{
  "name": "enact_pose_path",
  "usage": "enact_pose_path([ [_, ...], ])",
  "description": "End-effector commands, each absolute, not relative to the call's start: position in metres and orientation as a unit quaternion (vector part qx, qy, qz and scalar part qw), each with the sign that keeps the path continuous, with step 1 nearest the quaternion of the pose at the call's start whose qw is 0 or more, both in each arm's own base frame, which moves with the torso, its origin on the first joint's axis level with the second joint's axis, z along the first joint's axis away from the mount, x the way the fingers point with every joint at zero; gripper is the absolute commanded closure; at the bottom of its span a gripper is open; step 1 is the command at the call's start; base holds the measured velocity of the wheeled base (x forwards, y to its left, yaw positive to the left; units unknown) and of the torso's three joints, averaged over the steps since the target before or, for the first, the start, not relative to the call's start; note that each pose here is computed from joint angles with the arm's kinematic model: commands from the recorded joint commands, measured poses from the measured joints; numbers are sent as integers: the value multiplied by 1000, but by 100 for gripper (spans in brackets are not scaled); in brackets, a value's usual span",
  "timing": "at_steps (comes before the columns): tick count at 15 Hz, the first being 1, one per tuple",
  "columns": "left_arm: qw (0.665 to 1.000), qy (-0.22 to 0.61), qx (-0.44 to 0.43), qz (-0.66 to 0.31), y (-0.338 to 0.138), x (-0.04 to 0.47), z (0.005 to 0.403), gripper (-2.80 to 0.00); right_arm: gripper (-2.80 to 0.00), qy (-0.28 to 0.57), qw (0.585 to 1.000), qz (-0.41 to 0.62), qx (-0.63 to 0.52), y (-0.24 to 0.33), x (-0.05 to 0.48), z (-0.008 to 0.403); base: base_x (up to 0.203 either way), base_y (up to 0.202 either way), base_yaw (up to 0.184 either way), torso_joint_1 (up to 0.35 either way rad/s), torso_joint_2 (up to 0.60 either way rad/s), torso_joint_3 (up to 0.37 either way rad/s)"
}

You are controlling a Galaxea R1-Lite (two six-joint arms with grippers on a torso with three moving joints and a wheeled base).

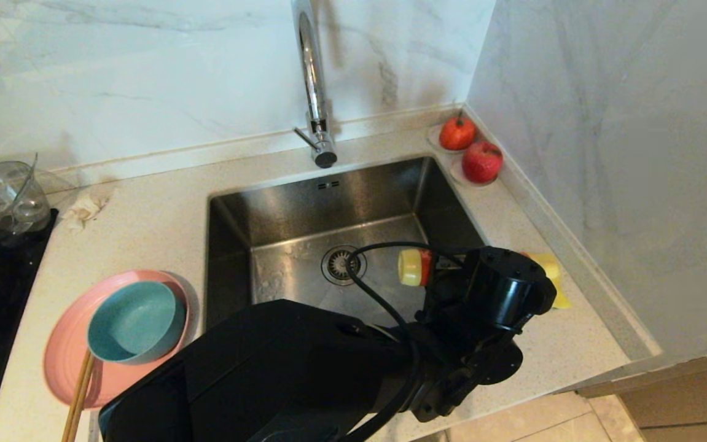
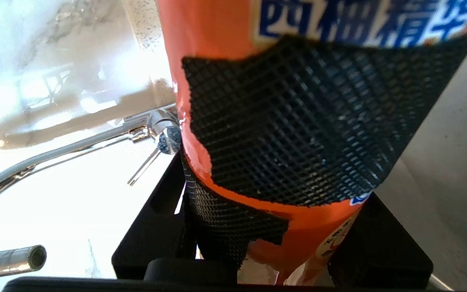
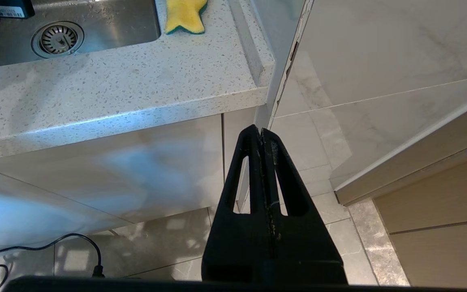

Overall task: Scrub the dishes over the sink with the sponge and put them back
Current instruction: Squeeze it onto the sponge

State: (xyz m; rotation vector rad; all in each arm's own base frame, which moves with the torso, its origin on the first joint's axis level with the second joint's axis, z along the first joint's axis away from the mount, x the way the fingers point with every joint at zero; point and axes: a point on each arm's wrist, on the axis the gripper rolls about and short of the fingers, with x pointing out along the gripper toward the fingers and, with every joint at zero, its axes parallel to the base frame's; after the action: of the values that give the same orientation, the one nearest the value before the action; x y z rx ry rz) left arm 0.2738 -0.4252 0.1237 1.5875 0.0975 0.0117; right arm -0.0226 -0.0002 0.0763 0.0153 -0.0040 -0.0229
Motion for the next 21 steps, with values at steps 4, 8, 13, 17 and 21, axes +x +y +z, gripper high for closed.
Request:
enact_pose_path([
  [4, 699, 44, 713, 9, -424, 273, 123, 0, 0, -2, 1000, -11, 8, 0, -23, 76, 0, 0, 0, 0, 0, 0],
  [8, 698, 45, 715, 9, -424, 274, 120, 0, 0, -2, 1000, -11, 8, 0, -23, 76, 0, 0, 0, 0, 0, 0],
  [13, 699, 43, 714, 9, -426, 274, 118, 0, 0, -2, 1000, -11, 8, 0, -23, 76, 0, 0, 0, 0, 0, 0],
  [17, 723, 40, 689, 36, -425, 273, 132, 0, 0, -2, 1000, -11, 8, 0, -23, 76, 0, 0, 0, 0, 0, 0],
  [21, 744, 28, 666, 48, -420, 266, 166, 0, 0, -2, 1000, -11, 8, 0, -23, 76, 0, 0, 0, 0, 0, 0],
])
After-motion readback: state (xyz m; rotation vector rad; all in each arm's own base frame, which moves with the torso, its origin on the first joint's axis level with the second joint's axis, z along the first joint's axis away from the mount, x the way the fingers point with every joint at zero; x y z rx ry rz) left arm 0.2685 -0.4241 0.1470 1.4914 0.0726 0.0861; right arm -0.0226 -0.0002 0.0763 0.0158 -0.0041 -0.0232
